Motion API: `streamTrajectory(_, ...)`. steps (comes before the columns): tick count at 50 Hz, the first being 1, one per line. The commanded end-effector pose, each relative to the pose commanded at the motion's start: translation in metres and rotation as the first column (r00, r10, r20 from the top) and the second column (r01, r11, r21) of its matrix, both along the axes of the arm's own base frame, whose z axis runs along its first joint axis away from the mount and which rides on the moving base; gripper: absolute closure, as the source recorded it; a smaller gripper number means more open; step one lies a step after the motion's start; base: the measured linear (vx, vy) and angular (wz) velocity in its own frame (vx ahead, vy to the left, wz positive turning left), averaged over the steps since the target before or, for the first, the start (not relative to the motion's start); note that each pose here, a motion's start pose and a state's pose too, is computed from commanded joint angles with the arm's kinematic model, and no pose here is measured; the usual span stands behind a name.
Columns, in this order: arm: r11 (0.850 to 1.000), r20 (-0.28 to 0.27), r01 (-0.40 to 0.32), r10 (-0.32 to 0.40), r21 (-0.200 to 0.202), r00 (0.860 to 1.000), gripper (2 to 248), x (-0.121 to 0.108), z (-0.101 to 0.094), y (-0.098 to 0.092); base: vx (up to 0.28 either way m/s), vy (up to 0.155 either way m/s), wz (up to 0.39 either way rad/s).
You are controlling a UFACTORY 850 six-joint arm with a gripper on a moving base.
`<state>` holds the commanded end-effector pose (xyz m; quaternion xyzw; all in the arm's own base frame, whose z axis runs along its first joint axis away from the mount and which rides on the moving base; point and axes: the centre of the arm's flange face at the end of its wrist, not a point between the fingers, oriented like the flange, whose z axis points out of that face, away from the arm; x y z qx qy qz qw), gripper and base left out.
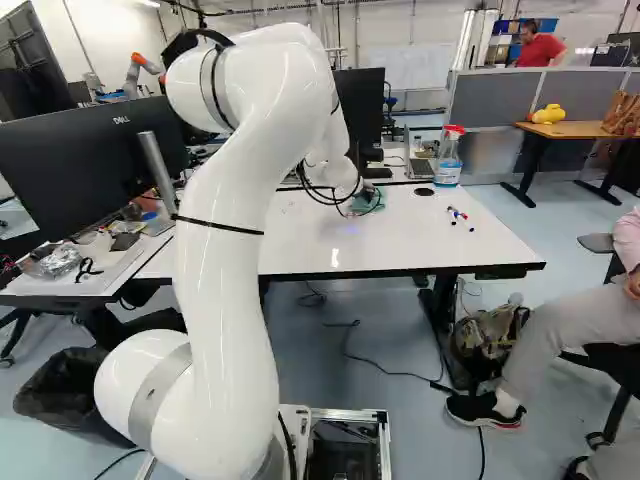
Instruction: Clean the table with the green towel
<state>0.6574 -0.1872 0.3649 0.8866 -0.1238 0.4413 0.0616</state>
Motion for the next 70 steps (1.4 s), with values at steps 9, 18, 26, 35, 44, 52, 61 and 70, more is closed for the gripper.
streamTrajectory(9, 1.0, 0.014, 0.0, 0.0, -0.004, 1.0, 203, -0.002, 0.011, 0.0, 0.0, 0.0, 0.0)
streamTrajectory(18, 1.0, 0.028, -0.001, 0.001, -0.008, 1.0, 203, -0.003, 0.022, 0.002, 0.0, 0.0, 0.0)
streamTrajectory(26, 1.0, 0.039, -0.007, 0.007, -0.011, 0.999, 203, -0.006, 0.032, 0.007, 0.0, 0.0, 0.0)
streamTrajectory(35, 1.0, 0.05, -0.022, 0.023, -0.014, 0.999, 203, -0.01, 0.044, 0.019, 0.0, 0.0, 0.0)
streamTrajectory(44, 0.999, 0.059, -0.042, 0.043, -0.017, 0.997, 203, -0.017, 0.057, 0.034, 0.0, 0.0, 0.0)
streamTrajectory(52, 0.998, 0.068, -0.061, 0.062, -0.019, 0.996, 203, -0.022, 0.067, 0.048, 0.0, 0.0, 0.0)
streamTrajectory(61, 0.996, 0.079, -0.082, 0.084, -0.023, 0.993, 203, -0.029, 0.079, 0.064, 0.0, 0.0, 0.0)
streamTrajectory(70, 0.994, 0.091, -0.104, 0.106, -0.026, 0.99, 203, -0.036, 0.091, 0.079, 0.0, 0.0, 0.0)
